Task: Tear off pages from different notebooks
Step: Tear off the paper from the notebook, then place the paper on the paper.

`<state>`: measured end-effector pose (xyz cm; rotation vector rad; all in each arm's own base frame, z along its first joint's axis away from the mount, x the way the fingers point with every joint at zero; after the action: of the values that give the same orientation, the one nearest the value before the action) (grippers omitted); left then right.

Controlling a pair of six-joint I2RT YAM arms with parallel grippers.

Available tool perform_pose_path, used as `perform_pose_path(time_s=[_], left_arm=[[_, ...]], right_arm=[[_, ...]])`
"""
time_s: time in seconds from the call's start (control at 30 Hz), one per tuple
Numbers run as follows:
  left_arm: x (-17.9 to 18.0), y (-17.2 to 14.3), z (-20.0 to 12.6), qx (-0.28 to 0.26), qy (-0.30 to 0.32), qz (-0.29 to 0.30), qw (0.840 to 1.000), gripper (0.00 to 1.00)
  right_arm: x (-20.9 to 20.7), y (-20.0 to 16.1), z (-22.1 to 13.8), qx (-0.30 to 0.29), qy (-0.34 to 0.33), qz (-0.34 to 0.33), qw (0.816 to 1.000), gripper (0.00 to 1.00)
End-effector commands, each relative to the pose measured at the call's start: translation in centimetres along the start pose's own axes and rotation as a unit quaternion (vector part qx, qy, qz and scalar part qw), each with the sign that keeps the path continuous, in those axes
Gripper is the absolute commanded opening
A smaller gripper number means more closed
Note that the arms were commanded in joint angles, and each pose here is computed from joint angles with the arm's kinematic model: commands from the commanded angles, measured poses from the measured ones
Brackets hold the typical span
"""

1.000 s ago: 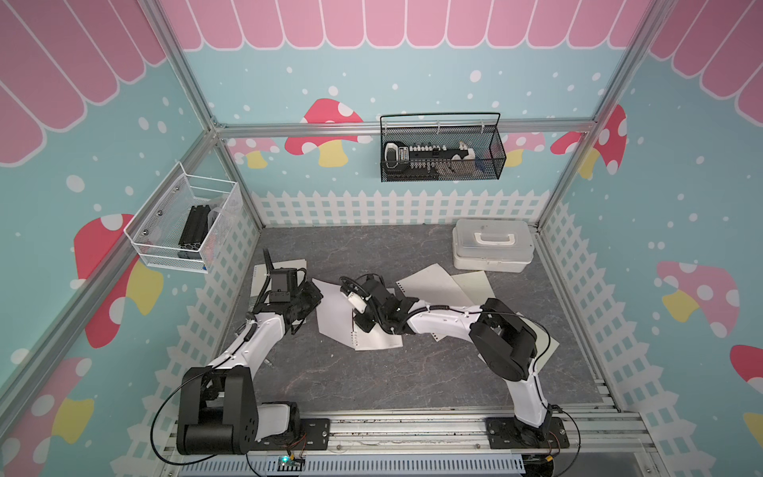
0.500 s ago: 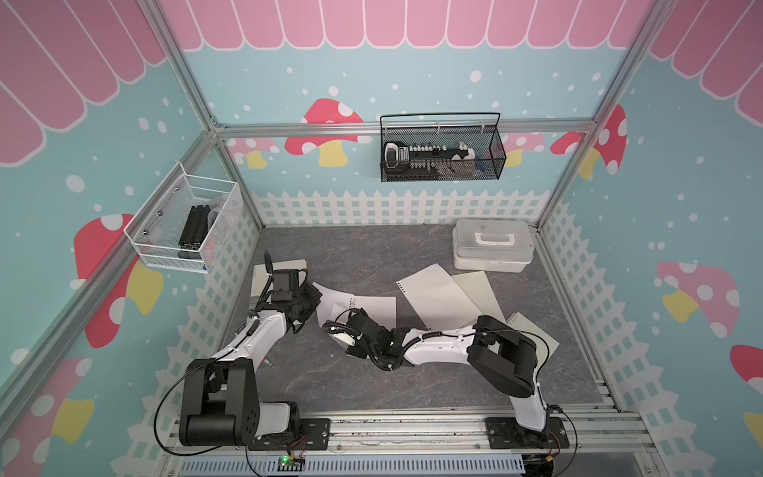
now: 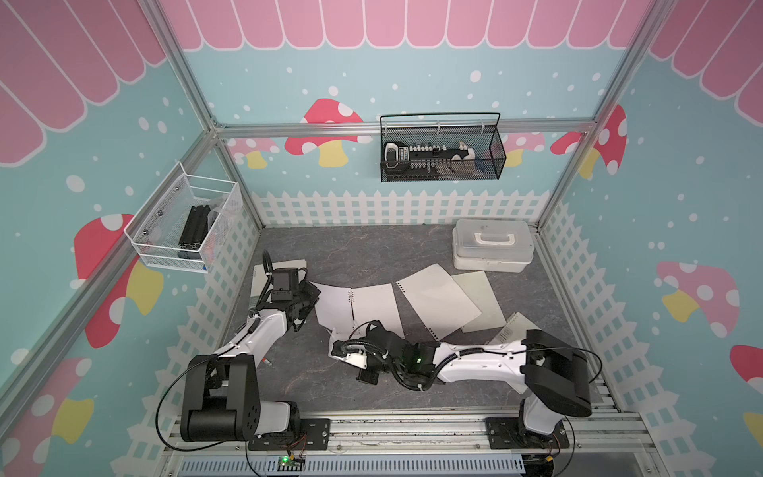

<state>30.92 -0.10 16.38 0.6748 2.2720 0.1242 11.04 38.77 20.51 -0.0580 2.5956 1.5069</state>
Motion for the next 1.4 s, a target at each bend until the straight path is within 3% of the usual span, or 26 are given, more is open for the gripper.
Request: perform_pose_path(time_s=[0.0, 0.1, 0.2, 0.27, 0.37, 0.6, 0.7, 0.87, 0.9, 1.03, 1.1, 1.13, 1.17, 1.23, 1.27, 1.37], left_arm=[[-0.4, 1.3, -0.3, -0.035, -0.002, 0.004, 0.999, 0.0], [-0.6, 2.1, -1.0, -0.044, 0.012, 0.03, 0.998, 0.0], [-1.1, 2.6, -1.8, -0.047, 0.042, 0.077, 0.995, 0.0], [-1.5, 2.8, -2.2, -0.05, 0.06, 0.109, 0.991, 0.0], [-2.1, 2.8, -2.4, -0.051, 0.085, 0.141, 0.985, 0.0], [-5.1, 2.4, -2.1, -0.077, 0.145, 0.221, 0.961, 0.0], [-7.1, 1.8, -1.1, -0.085, 0.159, 0.255, 0.95, 0.0], [-10.7, 0.1, 2.0, -0.062, 0.189, 0.316, 0.928, 0.18], [-11.6, -0.2, 2.5, -0.059, 0.188, 0.322, 0.926, 0.21], [-13.8, -2.2, 4.7, -0.04, 0.183, 0.344, 0.92, 0.4], [-14.7, -3.2, 5.2, -0.033, 0.175, 0.35, 0.92, 0.45], [-15.2, -3.8, 5.4, -0.03, 0.168, 0.354, 0.92, 0.52], [-15.5, -4.2, 5.5, -0.028, 0.164, 0.357, 0.919, 0.61], [-16.2, -5.1, 5.2, -0.027, 0.153, 0.365, 0.918, 0.9], [-16.4, -5.4, 4.9, -0.028, 0.15, 0.367, 0.918, 0.99], [-16.5, -6.0, 3.8, -0.03, 0.141, 0.371, 0.918, 0.99]], right_arm=[[2.4, 0.6, -2.0, -0.03, 0.111, 0.045, 0.992, 0.0], [1.4, 1.3, -4.6, -0.037, 0.072, 0.058, 0.995, 0.0], [-3.3, 0.6, -6.4, 0.022, -0.091, 0.081, 0.992, 0.0], [-7.6, -0.5, -7.5, 0.073, -0.197, 0.113, 0.971, 0.0], [-14.0, -3.1, -8.8, 0.12, -0.292, 0.177, 0.932, 0.0], [-25.1, -8.6, -8.8, 0.19, -0.358, 0.254, 0.878, 0.0], [-28.6, -11.6, -7.7, 0.225, -0.356, 0.284, 0.862, 0.0], [-31.4, -15.7, -7.2, 0.295, -0.381, 0.308, 0.82, 0.1], [-31.6, -16.3, -7.4, 0.304, -0.386, 0.316, 0.811, 0.16], [-31.6, -17.1, -7.9, 0.319, -0.392, 0.321, 0.801, 0.24], [-31.6, -16.7, -8.6, 0.326, -0.403, 0.316, 0.795, 0.36], [-31.6, -16.3, -9.2, 0.332, -0.413, 0.312, 0.789, 0.44], [-31.6, -15.9, -9.7, 0.335, -0.42, 0.31, 0.785, 0.49], [-31.4, -14.8, -11.0, 0.34, -0.434, 0.305, 0.777, 0.59], [-31.1, -14.3, -11.6, 0.343, -0.44, 0.303, 0.773, 0.66], [-30.1, -13.2, -13.5, 0.345, -0.455, 0.303, 0.763, 0.78]])
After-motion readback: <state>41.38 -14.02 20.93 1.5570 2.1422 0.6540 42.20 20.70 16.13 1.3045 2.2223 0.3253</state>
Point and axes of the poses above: each gripper's point midway between its finger pads, its own z axis out along the fingers, its own x axis along the line the jaws close on, y = z × x, the point moved 9 cm from there along -z, back along the fingers, and after that the axes turned 5 degrees about -z, right-handed, at the moved point
